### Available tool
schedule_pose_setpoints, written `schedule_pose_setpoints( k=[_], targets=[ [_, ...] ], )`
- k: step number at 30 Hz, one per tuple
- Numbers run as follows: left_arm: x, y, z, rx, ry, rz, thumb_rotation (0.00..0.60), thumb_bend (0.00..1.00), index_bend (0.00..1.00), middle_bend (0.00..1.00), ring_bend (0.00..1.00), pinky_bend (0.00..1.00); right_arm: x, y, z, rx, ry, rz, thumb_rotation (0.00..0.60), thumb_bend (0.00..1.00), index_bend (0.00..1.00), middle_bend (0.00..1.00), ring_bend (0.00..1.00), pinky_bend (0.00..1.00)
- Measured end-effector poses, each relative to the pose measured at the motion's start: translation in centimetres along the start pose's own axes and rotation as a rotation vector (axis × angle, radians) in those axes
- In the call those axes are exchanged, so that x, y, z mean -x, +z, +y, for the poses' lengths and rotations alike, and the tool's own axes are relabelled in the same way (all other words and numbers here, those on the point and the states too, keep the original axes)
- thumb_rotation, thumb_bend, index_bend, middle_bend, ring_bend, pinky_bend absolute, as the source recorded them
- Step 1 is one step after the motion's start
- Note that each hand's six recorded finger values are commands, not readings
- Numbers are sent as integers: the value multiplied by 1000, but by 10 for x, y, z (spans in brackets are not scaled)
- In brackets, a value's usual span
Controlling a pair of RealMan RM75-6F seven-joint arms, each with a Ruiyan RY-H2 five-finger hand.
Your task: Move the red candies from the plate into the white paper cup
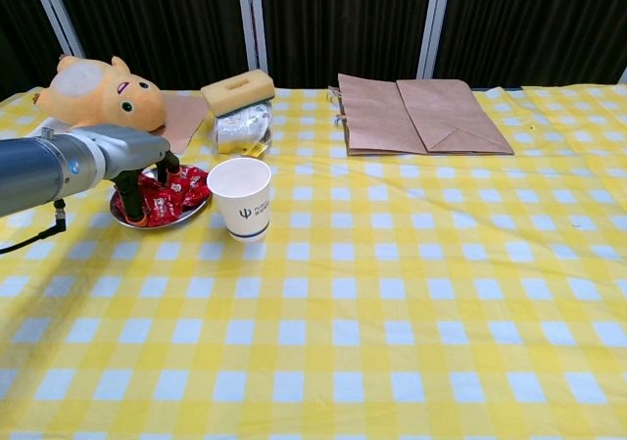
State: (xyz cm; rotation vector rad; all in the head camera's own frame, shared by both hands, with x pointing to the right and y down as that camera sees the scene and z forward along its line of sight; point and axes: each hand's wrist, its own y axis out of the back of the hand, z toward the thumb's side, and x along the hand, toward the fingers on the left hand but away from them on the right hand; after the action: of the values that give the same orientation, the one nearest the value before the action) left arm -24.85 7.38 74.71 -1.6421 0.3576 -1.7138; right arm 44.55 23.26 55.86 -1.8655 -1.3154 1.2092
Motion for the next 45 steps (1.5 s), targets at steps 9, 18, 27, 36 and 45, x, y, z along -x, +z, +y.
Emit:
schedule_pose_setpoints(
  k=[9,18,27,36,45],
  targets=[
    [-2,-1,0,-6,3,8,600,350,407,344,958,956,0,0,0,0,-2,0,600,424,0,0,0,0],
    [-3,-6,2,-15,19,16,600,402,475,417,958,956,0,0,0,-1,-4,2,600,424,0,0,0,0],
    [-5,-11,7,-17,38,28,600,424,543,488,958,956,0,0,0,-1,-6,3,600,424,0,0,0,0],
    [-6,-15,14,-14,64,35,600,439,588,521,959,956,0,0,1,-1,-11,5,600,424,0,0,0,0],
    [-5,-17,20,-4,81,34,600,442,591,529,958,956,0,0,1,-1,-13,5,600,423,0,0,0,0]
  ],
)
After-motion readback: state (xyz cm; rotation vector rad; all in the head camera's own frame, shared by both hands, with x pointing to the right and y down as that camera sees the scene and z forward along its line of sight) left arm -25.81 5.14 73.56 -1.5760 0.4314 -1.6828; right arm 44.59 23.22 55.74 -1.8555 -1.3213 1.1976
